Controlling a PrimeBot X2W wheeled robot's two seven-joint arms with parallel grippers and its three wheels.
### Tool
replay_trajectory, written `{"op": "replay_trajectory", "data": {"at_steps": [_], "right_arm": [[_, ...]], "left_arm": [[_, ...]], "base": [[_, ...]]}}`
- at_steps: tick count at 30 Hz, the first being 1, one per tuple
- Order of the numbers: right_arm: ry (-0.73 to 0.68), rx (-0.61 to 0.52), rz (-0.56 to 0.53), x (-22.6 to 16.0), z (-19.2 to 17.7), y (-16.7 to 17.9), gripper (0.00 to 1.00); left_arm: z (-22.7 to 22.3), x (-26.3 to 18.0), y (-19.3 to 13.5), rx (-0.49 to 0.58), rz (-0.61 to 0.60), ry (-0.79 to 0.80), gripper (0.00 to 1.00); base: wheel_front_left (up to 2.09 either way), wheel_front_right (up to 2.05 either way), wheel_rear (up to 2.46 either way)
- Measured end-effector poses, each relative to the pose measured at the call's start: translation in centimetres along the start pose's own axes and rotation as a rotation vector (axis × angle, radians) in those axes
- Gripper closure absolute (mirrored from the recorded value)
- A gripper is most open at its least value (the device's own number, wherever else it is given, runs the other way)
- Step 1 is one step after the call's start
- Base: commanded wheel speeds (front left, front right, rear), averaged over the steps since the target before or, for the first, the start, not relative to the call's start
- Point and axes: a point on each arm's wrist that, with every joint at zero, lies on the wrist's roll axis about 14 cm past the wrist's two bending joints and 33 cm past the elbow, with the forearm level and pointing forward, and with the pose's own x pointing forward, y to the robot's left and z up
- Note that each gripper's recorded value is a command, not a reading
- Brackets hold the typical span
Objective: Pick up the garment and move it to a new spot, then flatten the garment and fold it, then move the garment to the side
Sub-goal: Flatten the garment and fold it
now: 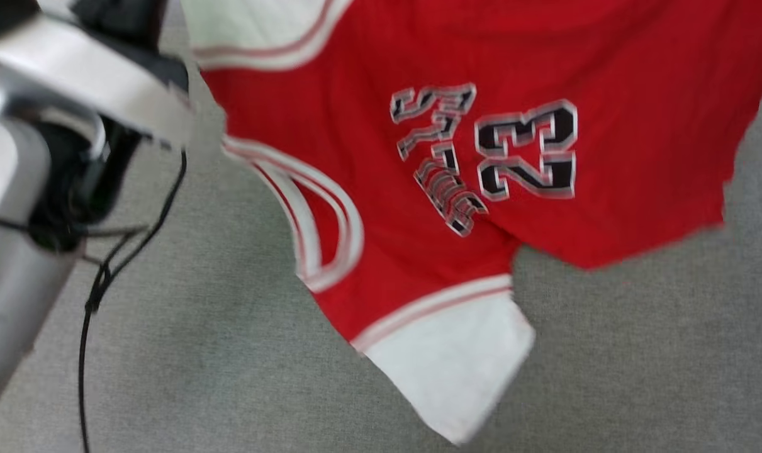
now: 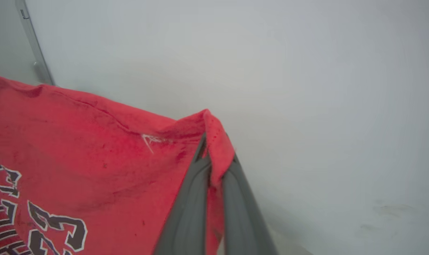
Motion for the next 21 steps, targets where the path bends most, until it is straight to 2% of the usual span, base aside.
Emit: {"op": "replay_trajectory", "data": {"at_steps": [10, 18, 21], "right_arm": [[-0.201, -0.060, -0.157, 4.6, 6.5, -4.7, 1.00], [-0.297, -0.119, -0.256, 6.8, 10.9, -7.7, 1.00], [-0.332, -0.120, -0.276, 7.1, 12.4, -8.3, 1.00]], "left_arm": [[5.7, 9.5, 1.6, 0.067, -0.012, -0.171, 1.00], [10.4, 14.2, 2.8, 0.159, -0.013, -0.280, 1.00], [11.4, 15.3, 2.7, 0.157, -0.021, -0.306, 1.00]], "base": [[0.00, 0.00, 0.00], [0.00, 0.00, 0.00], [0.00, 0.00, 0.00]]}}
